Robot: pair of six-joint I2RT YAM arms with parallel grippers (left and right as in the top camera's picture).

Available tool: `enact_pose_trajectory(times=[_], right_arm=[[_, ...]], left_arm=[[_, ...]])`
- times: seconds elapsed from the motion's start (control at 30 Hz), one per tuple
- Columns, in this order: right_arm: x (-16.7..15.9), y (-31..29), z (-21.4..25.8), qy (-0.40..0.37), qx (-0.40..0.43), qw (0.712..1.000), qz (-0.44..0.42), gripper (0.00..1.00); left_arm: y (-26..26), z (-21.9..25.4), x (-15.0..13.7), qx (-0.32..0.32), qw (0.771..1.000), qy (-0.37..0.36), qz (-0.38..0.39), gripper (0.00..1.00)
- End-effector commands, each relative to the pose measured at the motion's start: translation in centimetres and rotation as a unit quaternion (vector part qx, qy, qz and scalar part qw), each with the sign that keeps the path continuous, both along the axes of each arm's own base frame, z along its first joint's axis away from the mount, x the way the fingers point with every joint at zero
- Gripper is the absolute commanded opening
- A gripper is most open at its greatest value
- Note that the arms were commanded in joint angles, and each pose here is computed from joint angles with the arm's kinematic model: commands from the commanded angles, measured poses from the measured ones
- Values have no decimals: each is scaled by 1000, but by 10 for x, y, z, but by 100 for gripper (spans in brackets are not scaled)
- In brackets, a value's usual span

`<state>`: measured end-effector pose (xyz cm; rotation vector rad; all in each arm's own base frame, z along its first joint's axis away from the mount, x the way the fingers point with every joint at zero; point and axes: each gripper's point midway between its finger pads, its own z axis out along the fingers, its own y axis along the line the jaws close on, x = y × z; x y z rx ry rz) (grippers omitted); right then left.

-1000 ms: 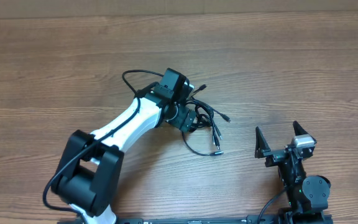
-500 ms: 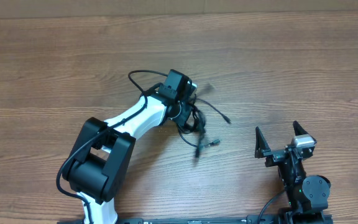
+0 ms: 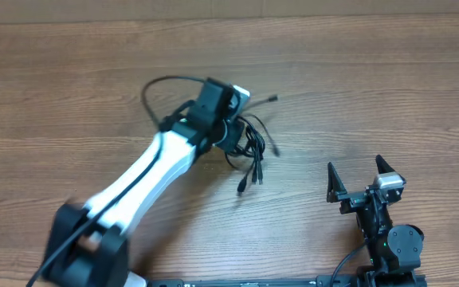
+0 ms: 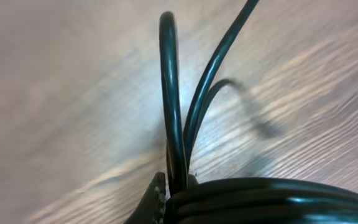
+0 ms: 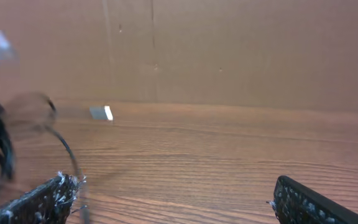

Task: Untangle cables
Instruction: 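Lift the cable bundle with the left gripper toward the right gripper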

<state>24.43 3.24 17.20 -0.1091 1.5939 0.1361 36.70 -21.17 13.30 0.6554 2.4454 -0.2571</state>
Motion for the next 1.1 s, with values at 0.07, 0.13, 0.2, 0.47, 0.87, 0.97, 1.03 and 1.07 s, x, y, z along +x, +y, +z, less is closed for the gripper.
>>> enact_pose_trajectory(times=[0.07, 0.13, 0.2, 0.47, 0.87, 0.97, 1.03, 1.07], right_arm=[[0, -4, -2, -2, -2, 1000, -10, 100], [0, -4, -2, -2, -2, 1000, -10, 100], [0, -4, 0, -5, -2, 1000, -10, 100], [-1, 6, 2, 11, 112, 993, 17, 100], [-43, 58, 66, 64, 212, 959, 177, 100], [-55, 59, 91, 94, 191, 961, 176, 100], [-58, 59, 100, 124, 180, 961, 171, 100], [-58, 58, 104, 139, 177, 960, 168, 100]], left_arm=[[14, 85, -17, 6, 995, -104, -6, 4], [20, 98, -23, 11, 993, -120, 0, 4], [26, 105, -29, 23, 991, -129, 8, 4], [21, 115, -37, 56, 986, -155, 12, 4], [10, 170, -47, -7, 987, -159, 18, 4], [2, 170, -51, -22, 988, -151, 3, 4], [2, 170, -51, -23, 988, -150, 1, 4], [1, 170, -52, -24, 989, -149, -1, 4]])
